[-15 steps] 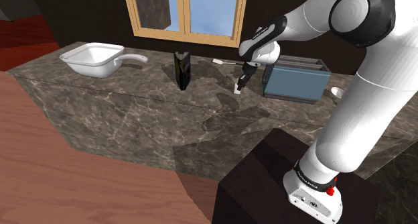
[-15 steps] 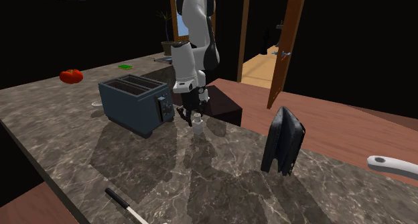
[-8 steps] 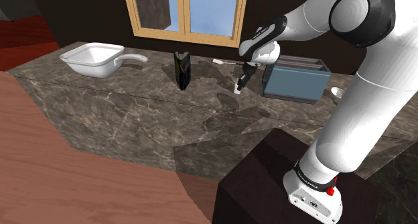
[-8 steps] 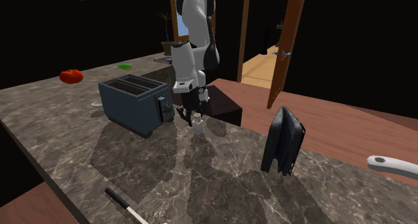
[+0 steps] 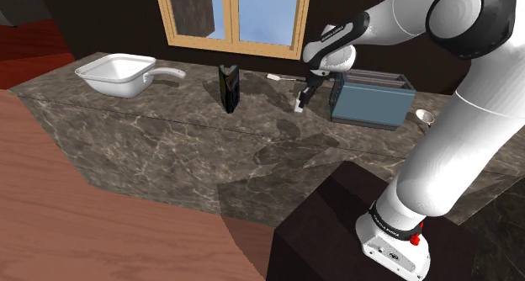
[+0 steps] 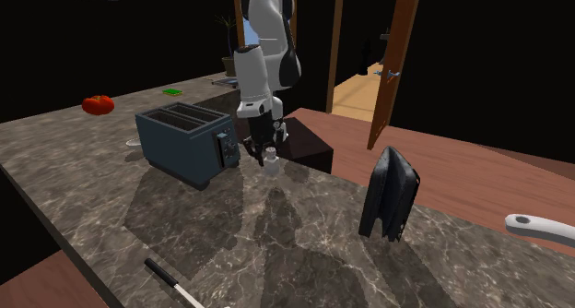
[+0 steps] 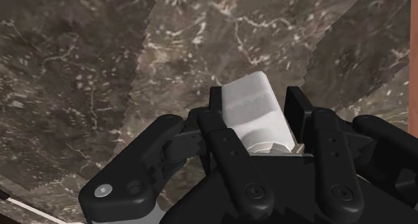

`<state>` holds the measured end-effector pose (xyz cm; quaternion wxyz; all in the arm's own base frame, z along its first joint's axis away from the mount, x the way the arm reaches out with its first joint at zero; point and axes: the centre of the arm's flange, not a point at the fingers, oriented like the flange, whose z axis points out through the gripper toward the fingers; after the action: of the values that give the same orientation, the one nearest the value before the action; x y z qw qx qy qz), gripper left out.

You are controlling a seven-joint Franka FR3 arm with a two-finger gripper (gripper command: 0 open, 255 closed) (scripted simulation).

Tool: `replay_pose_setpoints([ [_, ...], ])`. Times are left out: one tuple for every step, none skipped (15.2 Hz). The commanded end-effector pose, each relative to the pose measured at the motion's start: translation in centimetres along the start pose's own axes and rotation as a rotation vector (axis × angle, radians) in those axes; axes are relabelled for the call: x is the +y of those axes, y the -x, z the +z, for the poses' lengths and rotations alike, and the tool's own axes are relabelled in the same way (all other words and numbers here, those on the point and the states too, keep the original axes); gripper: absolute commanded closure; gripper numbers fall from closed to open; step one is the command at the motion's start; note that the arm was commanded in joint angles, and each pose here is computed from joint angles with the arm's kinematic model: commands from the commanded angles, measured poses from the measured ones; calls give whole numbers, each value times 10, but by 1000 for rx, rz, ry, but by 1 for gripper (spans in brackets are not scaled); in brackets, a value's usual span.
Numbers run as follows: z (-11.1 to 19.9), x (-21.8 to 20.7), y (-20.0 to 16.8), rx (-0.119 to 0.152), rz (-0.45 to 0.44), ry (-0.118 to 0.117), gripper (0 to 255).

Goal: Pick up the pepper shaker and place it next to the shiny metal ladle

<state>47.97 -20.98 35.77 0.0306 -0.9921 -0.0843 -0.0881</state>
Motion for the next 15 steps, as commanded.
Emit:
replay_pose_setpoints([
  [-11, -1, -1, 0, 0, 0, 255],
  [-16, -1, -2, 0, 0, 0, 255],
  [-21, -2, -3, 0, 0, 0, 255],
  [-26, -2, -4, 0, 0, 0, 255],
  [-32, -2, -5, 0, 0, 0, 255],
  [-37, -2, -6, 0, 0, 0, 255],
  [-42, -3, -7, 0, 0, 0, 255],
  [-47, -3, -8, 0, 0, 0, 255],
  [-52, -3, -9, 0, 0, 0, 255],
  [-58, -3, -10, 0, 0, 0, 255],
  [-63, -4, -11, 0, 0, 0, 255],
  [-68, -4, -12, 0, 0, 0, 255],
  [-73, -4, -13, 0, 0, 0, 255],
  [-78, -4, -13, 0, 0, 0, 255],
  [-83, -5, -14, 0, 0, 0, 255],
])
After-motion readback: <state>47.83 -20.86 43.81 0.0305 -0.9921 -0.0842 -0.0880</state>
